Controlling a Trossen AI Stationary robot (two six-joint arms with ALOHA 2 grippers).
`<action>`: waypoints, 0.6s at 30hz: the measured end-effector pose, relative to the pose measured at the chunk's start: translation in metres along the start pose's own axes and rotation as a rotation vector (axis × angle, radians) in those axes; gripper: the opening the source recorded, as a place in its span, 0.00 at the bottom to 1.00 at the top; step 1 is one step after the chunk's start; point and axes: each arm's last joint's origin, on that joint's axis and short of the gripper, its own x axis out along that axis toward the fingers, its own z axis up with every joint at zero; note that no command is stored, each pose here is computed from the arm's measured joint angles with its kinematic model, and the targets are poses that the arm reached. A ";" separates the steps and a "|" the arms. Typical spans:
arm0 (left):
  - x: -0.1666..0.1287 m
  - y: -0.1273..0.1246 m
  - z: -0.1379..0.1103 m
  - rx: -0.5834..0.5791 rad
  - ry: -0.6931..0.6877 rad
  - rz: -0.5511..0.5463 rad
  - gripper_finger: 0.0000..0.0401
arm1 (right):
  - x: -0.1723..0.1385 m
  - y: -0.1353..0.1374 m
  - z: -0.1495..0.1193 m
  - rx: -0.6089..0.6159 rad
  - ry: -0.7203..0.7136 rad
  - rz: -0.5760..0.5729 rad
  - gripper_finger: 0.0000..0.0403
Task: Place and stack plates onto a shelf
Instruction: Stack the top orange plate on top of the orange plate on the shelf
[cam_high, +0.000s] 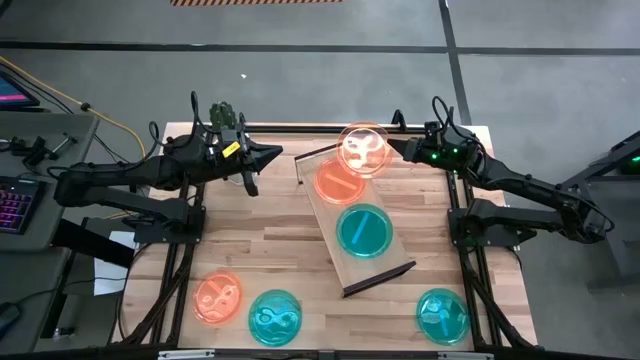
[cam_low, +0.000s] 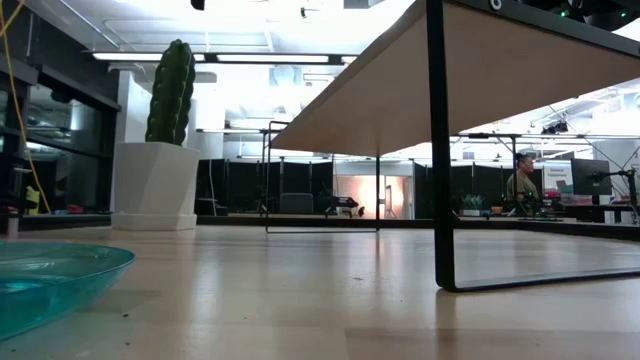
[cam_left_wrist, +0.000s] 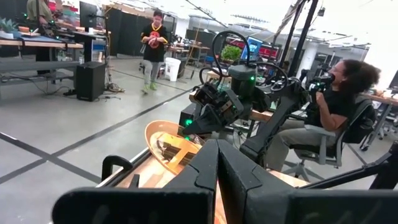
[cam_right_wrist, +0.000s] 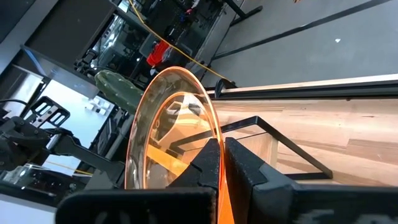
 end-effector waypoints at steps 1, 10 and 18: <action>-0.001 0.000 0.000 0.000 -0.001 0.000 0.00 | 0.000 0.000 0.000 0.000 0.000 0.000 0.00; -0.007 0.001 0.005 0.002 -0.023 -0.004 0.00 | 0.000 0.000 0.000 0.000 0.000 0.000 0.00; -0.008 0.001 0.006 -0.001 -0.031 -0.005 0.00 | 0.000 0.000 0.000 0.007 0.000 0.000 0.00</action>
